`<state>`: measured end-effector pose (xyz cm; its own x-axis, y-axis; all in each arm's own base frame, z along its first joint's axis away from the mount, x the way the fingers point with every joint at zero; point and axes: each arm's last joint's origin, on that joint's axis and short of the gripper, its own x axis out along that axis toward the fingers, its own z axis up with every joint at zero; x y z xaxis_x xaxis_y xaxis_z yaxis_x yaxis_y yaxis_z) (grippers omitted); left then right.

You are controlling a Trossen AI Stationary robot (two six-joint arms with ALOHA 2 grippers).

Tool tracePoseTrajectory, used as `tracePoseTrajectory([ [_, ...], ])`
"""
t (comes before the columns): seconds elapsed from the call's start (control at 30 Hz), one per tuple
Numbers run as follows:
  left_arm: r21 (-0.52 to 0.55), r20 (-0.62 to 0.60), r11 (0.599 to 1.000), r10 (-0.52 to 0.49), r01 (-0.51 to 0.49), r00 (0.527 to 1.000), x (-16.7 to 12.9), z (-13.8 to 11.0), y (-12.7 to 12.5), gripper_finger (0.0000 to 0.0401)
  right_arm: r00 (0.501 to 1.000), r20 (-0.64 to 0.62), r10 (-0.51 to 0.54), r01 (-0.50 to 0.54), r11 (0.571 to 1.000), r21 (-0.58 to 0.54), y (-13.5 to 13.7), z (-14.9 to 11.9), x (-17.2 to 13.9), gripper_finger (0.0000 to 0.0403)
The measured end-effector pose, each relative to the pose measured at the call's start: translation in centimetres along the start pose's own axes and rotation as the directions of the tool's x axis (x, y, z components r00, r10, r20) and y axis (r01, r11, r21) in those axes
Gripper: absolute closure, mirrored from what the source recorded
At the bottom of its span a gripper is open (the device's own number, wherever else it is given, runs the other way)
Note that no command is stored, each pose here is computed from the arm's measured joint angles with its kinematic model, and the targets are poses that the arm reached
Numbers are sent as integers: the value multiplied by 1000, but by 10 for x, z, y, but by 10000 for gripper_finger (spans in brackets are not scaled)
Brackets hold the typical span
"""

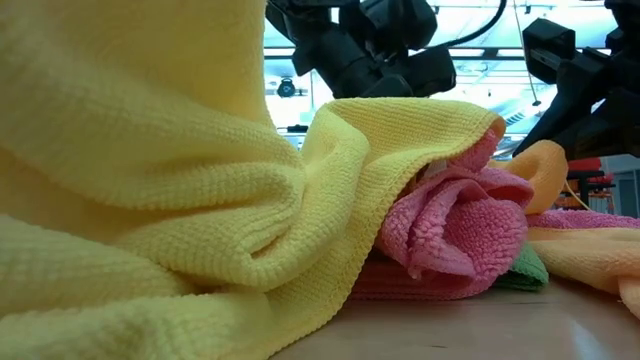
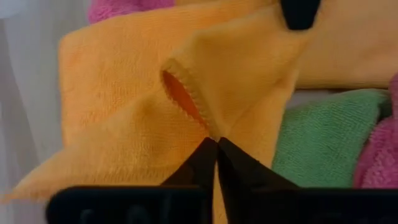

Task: Fold microfiber towels
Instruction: Fold the orange microfiber towel

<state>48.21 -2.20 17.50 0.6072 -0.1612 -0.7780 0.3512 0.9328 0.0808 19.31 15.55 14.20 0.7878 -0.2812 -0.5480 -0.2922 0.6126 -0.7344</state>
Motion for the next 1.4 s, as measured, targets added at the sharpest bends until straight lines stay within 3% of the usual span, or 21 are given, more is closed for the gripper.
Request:
tracePoseTrajectory([
  [0.17, 5, 14, 1000, -1, 1, 1000, 1, 2, -4, 387, 999, -28, -33, 34, 999, 26, -1, -3, -1, 361],
  [0.37, -13, 11, 1000, -2, 2, 1000, 1, 3, -6, 392, 993, -95, -66, 86, 972, 218, -21, -7, -11, 312],
  [0.47, -31, 5, 1000, -3, 4, 1000, 1, 2, -6, 387, 992, -127, -26, 69, 936, 346, -36, -15, -18, 273],
  [0.67, -42, -1, 999, -8, 8, 1000, 1, 2, -8, 396, 974, -223, 45, 90, 823, 561, -61, -35, -22, 216],
  [0.83, -28, 1, 1000, 6, -6, 1000, 1, 4, -11, 385, 985, -174, 19, 99, 761, 641, -76, -31, -16, 206],
  [1.0, -26, -9, 1000, 18, -18, 1000, 2, 4, -13, 392, 990, -57, 129, -48, 685, 727, -84, -24, -6, 206],
  [1.13, -42, -14, 999, 26, -26, 1000, 2, 4, -14, 394, 987, -25, 158, -81, 627, 775, -83, -21, -1, 200],
  [1.4, -68, -22, 997, 34, -36, 999, 2, 3, -14, 386, 983, 1, 186, -107, 560, 822, -75, -20, 3, 174],
])
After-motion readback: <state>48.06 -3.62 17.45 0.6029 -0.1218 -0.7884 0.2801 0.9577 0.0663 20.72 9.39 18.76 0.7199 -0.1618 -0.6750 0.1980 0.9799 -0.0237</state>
